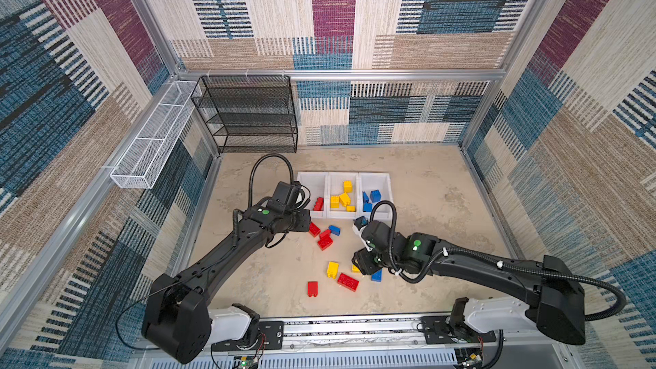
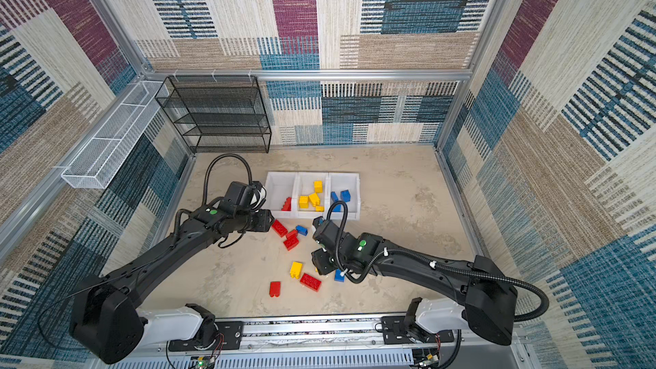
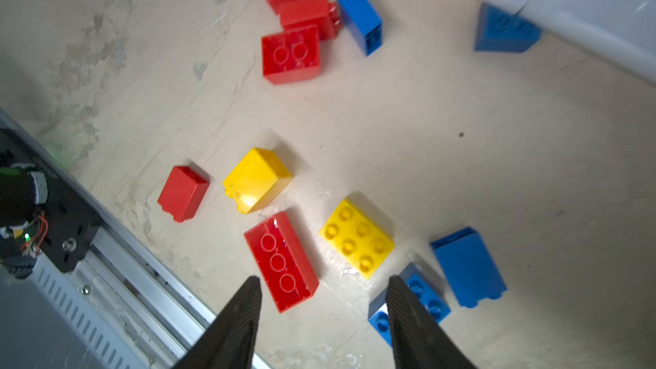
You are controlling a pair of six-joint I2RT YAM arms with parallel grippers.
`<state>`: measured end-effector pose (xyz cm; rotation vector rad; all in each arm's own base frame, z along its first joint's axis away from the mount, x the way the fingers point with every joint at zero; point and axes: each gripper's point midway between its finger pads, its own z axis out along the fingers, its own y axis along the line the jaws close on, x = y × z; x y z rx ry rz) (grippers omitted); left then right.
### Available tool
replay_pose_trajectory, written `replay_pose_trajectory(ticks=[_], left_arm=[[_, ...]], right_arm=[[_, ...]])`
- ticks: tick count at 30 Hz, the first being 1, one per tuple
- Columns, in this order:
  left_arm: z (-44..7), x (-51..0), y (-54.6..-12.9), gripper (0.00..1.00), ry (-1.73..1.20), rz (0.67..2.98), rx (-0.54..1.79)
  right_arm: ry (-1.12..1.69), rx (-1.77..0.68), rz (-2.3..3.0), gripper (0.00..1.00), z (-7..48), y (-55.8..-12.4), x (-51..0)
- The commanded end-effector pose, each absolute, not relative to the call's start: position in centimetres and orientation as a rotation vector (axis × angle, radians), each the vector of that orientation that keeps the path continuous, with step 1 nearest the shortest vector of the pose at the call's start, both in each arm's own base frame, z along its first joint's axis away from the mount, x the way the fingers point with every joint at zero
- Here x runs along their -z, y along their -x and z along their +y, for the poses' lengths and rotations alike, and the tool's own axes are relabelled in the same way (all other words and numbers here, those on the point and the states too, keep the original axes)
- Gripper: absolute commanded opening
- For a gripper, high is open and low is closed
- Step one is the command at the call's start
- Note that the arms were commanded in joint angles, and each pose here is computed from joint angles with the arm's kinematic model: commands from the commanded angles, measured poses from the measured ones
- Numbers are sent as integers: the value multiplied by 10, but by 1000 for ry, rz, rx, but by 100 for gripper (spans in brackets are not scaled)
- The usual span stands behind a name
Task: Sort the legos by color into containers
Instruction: 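Grasp a red brick near the robot with the right gripper while the left gripper withdraws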
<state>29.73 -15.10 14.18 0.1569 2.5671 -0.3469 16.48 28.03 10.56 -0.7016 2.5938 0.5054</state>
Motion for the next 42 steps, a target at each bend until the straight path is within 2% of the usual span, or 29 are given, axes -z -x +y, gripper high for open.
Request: replay_pose_trajectory(ticks=[1, 6, 28, 37, 42], left_arm=[[-142, -141, -295, 53, -70, 2545, 354], [-138, -134, -288, 53, -34, 2557, 368], [-130, -118, -265, 53, 31, 2576, 401], [-128, -118, -260, 53, 42, 2564, 411], [-128, -117, -258, 53, 43, 2566, 417]], right_arm=[[722, -563, 2588, 60, 298, -147, -100], [843, -517, 2601, 61, 313, -128, -82], [985, -331, 2592, 59, 331, -143, -45], [978, -287, 2622, 54, 325, -142, -30], [957, -253, 2648, 47, 319, -142, -22]])
